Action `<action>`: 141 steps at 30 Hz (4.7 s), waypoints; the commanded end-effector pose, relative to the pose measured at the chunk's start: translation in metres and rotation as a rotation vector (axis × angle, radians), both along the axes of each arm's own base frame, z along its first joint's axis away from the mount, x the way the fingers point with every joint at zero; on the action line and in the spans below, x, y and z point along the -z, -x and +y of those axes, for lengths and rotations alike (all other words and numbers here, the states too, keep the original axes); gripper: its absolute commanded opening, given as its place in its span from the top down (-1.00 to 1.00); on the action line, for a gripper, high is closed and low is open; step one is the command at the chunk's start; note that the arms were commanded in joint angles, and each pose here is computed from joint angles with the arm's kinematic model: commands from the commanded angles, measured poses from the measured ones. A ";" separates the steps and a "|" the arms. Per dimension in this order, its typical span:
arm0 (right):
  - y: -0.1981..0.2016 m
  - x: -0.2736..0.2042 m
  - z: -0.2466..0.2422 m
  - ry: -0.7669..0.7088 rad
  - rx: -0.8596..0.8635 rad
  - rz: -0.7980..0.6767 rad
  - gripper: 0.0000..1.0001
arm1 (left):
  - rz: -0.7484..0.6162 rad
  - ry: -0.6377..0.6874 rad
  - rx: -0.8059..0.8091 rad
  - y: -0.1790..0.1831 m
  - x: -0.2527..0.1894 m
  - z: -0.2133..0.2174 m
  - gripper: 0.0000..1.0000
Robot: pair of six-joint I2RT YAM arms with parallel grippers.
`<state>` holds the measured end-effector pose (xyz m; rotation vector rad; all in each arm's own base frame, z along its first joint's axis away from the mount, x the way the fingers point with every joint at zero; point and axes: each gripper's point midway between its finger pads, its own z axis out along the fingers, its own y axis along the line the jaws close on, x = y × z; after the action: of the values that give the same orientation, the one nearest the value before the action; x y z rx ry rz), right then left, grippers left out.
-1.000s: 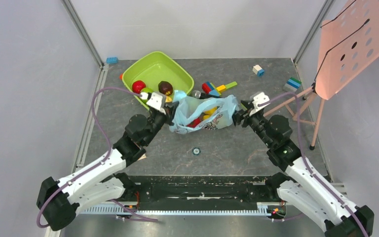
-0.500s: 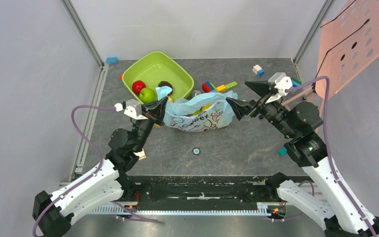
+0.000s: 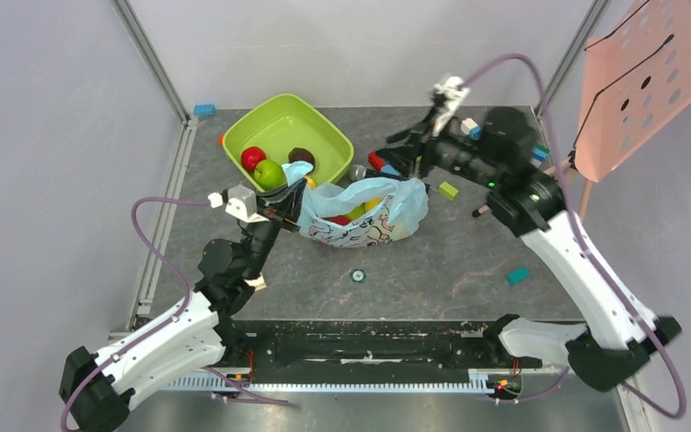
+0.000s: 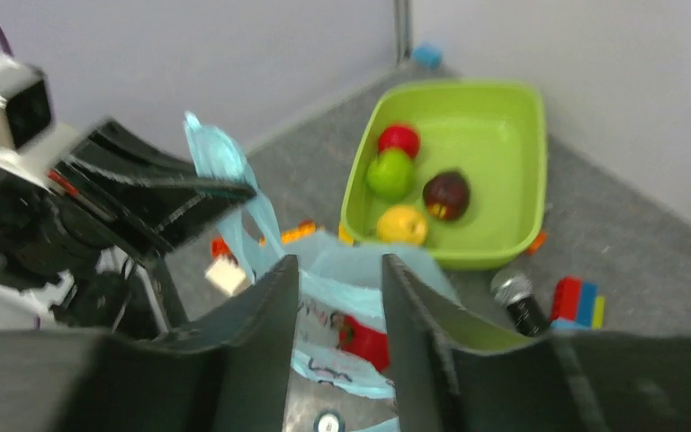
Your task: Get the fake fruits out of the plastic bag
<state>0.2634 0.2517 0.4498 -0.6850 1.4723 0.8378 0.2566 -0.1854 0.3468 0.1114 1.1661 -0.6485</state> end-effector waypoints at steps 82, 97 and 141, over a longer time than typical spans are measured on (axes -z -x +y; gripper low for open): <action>-0.015 0.247 -0.017 0.105 0.558 0.443 0.69 | 0.511 -0.473 0.380 0.108 -0.043 -0.118 0.88; -0.013 0.246 -0.026 0.026 0.545 0.473 0.80 | 0.574 -0.423 0.144 0.081 0.048 -0.174 0.96; 0.013 0.269 -0.007 0.183 0.305 0.357 0.80 | 0.825 -0.437 -0.086 -0.036 0.207 -0.072 0.96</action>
<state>0.2564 0.1876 0.1311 -0.2503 2.1179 0.3144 0.2892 -0.2370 0.1214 0.1438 2.1513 -0.2189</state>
